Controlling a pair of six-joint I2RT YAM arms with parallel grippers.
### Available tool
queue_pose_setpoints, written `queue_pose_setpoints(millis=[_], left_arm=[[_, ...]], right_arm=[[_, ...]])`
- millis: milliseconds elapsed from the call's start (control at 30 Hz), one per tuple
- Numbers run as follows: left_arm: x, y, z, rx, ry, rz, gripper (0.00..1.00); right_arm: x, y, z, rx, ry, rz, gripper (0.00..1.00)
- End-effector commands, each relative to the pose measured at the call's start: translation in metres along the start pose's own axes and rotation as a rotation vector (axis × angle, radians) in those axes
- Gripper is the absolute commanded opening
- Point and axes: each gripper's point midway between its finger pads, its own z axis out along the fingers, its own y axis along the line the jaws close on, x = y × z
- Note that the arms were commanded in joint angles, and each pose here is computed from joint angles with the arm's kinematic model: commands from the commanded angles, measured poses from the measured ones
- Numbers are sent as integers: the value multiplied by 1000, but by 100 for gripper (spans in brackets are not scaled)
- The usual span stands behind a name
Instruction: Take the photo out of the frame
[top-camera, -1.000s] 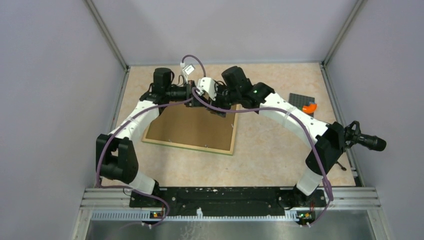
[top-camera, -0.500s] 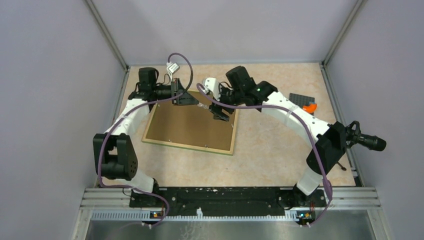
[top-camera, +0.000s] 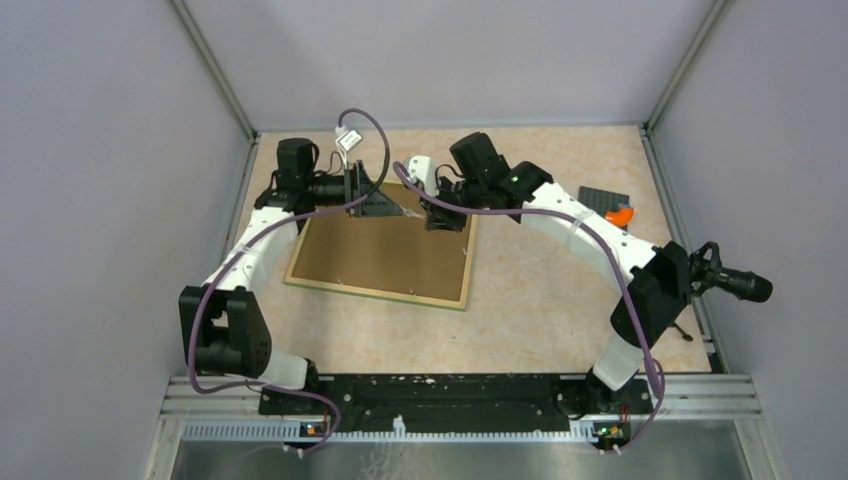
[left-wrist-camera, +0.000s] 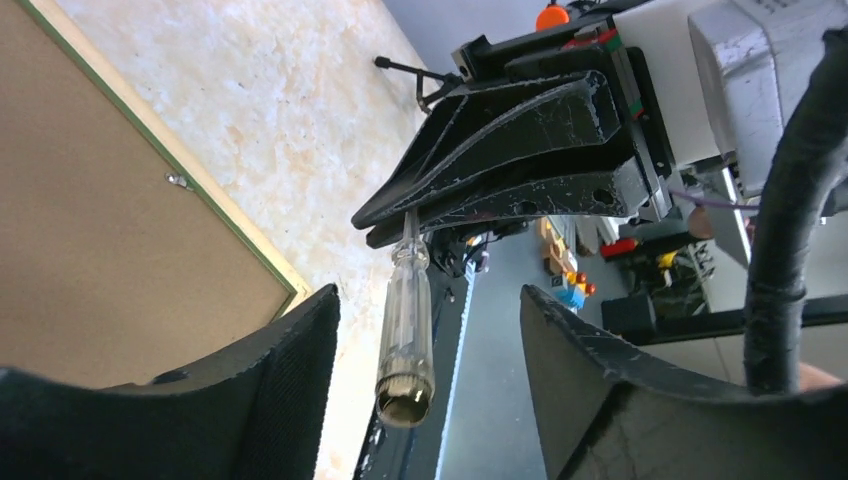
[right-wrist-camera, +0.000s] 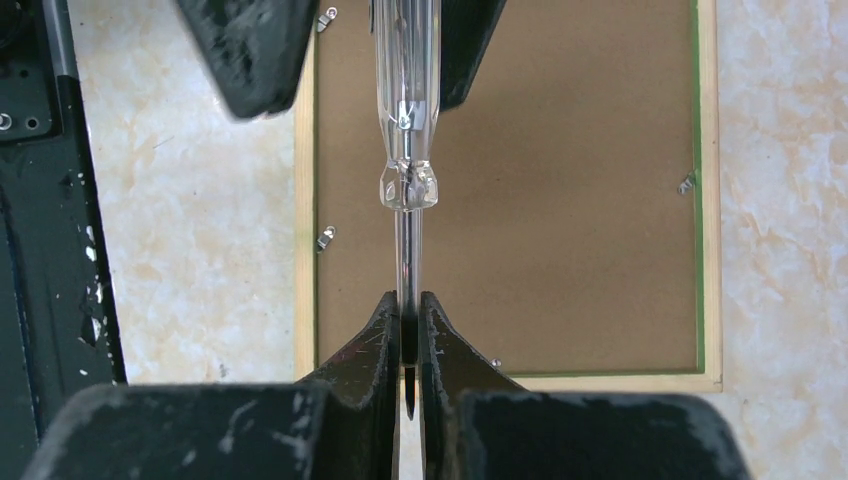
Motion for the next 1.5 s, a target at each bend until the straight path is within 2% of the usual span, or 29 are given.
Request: queue_pose_setpoints(millis=[0, 133, 267, 400, 567, 633, 700, 767, 833, 967, 1033, 1133, 1167, 1233, 1267, 1400, 1467], left_arm=[[4, -12, 6, -6, 6, 70, 73], [11, -10, 17, -10, 28, 47, 73], [19, -9, 27, -5, 43, 27, 68], [21, -6, 28, -5, 44, 9, 59], [22, -6, 29, 1, 47, -5, 43], [22, -7, 29, 9, 46, -8, 45], [22, -8, 29, 11, 46, -9, 55], [21, -8, 29, 13, 46, -6, 57], [21, -8, 29, 13, 46, -15, 54], [20, -7, 30, 18, 42, -28, 42], [18, -5, 29, 13, 34, -38, 45], [15, -5, 27, 16, 24, -40, 45], [15, -5, 27, 19, 23, -40, 41], [14, -9, 27, 42, 13, -24, 27], [15, -10, 27, 47, 12, -38, 25], [18, -7, 27, 38, 7, -44, 29], [19, -6, 28, 30, 8, -39, 26]], right_arm=[[-32, -1, -7, -7, -89, -51, 0], [-34, 4, -6, -17, -89, -76, 0], [-40, 8, -6, -24, -101, -86, 0], [-43, 9, -6, -28, -108, -93, 0], [-43, 12, -5, -42, -111, -103, 0], [-43, 14, -5, -49, -116, -110, 0], [-43, 14, -4, -54, -118, -115, 0], [-41, 15, -4, -59, -117, -120, 0], [-39, 16, -3, -63, -110, -123, 0], [-38, 19, -3, -76, -112, -124, 0], [-37, 19, -2, -77, -109, -120, 0], [-32, 20, 0, -77, -95, -113, 0], [-30, 20, 0, -74, -92, -116, 0], [-27, 20, 1, -72, -86, -116, 0], [-26, 20, 1, -72, -84, -116, 0], [-21, 21, 3, -71, -73, -111, 0], [-21, 19, 3, -63, -72, -110, 0]])
